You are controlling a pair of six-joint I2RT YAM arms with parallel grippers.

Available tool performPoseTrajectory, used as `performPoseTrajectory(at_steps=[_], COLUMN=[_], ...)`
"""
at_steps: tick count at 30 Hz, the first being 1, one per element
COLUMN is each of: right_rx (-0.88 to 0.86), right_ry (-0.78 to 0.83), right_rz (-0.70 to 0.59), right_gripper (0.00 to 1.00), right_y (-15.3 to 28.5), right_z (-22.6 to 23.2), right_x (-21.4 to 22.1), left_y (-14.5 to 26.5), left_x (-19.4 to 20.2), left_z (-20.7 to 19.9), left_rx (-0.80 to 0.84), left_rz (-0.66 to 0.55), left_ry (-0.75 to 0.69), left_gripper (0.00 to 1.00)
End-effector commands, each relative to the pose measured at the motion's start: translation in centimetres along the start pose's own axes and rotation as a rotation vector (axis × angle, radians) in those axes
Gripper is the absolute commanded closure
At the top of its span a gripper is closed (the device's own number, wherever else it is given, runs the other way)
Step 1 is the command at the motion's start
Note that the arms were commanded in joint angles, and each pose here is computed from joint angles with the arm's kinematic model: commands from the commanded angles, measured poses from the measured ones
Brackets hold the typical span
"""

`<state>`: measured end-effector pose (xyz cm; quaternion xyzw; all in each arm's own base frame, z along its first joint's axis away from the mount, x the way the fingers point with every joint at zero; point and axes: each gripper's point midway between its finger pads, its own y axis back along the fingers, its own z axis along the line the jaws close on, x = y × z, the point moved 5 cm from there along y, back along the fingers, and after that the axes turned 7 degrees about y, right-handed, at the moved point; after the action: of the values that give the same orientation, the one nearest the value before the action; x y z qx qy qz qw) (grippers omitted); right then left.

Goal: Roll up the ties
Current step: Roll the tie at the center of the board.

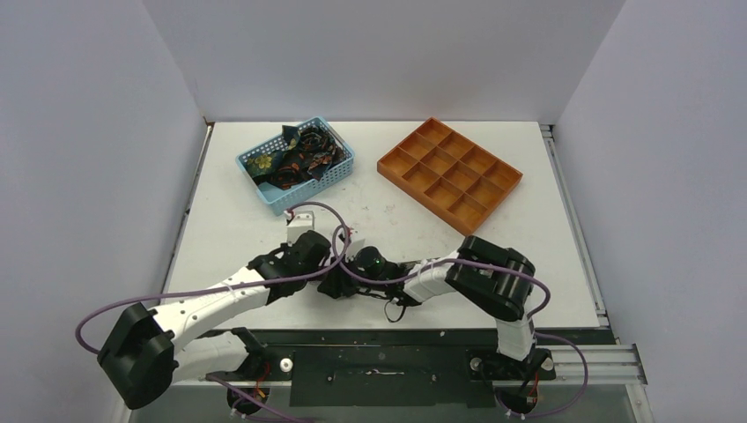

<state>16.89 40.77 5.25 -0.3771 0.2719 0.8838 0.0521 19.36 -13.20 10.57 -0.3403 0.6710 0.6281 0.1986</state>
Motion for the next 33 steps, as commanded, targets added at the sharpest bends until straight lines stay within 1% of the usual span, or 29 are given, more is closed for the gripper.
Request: performPoseTrajectory(at_steps=[1, 3, 6, 8, 14, 24, 27, 32, 33], right_rx=[0.064, 0.101, 0.177, 0.216, 0.296, 0.36, 0.37, 0.387, 0.389], right_ry=[0.057, 0.074, 0.106, 0.112, 0.108, 0.091, 0.091, 0.089, 0.09], right_rz=[0.001, -0.001, -0.023, -0.032, -0.061, -0.081, -0.086, -0.104, -0.107], right_gripper=[0.6, 0.6, 0.63, 0.66, 0.7, 0.67, 0.65, 0.64, 0.64], right_y=[2.5, 3.7, 5.5, 6.5, 8.5, 10.9, 11.5, 12.2, 12.3], right_z=[-0.5, -0.8, -1.6, -2.3, -3.7, -4.8, -4.9, -5.0, -5.0], right_x=[0.2, 0.4, 0.6, 0.9, 1.5, 2.3, 2.3, 2.0, 1.9], left_y=[0.4, 0.3, 0.3, 0.2, 0.0, -1.7, -2.1, -2.0, -1.9], left_x=[-2.0, -2.0, -1.8, -1.7, -1.1, 1.3, 1.9, 2.1, 2.0], left_z=[-1.0, -1.4, -2.0, -2.3, -3.6, -6.5, -7.3, -7.9, -8.0], left_rx=[-0.013, -0.014, -0.025, -0.038, -0.078, -0.041, -0.013, 0.025, 0.03], left_rz=[-0.051, -0.05, -0.048, -0.048, -0.051, 0.023, 0.051, 0.064, 0.061], left_ry=[-0.013, -0.024, -0.05, -0.072, -0.155, -0.189, -0.185, -0.166, -0.163], left_gripper=[1.0, 1.0, 1.0, 1.0, 1.0, 1.0, 0.89, 0.62, 0.59])
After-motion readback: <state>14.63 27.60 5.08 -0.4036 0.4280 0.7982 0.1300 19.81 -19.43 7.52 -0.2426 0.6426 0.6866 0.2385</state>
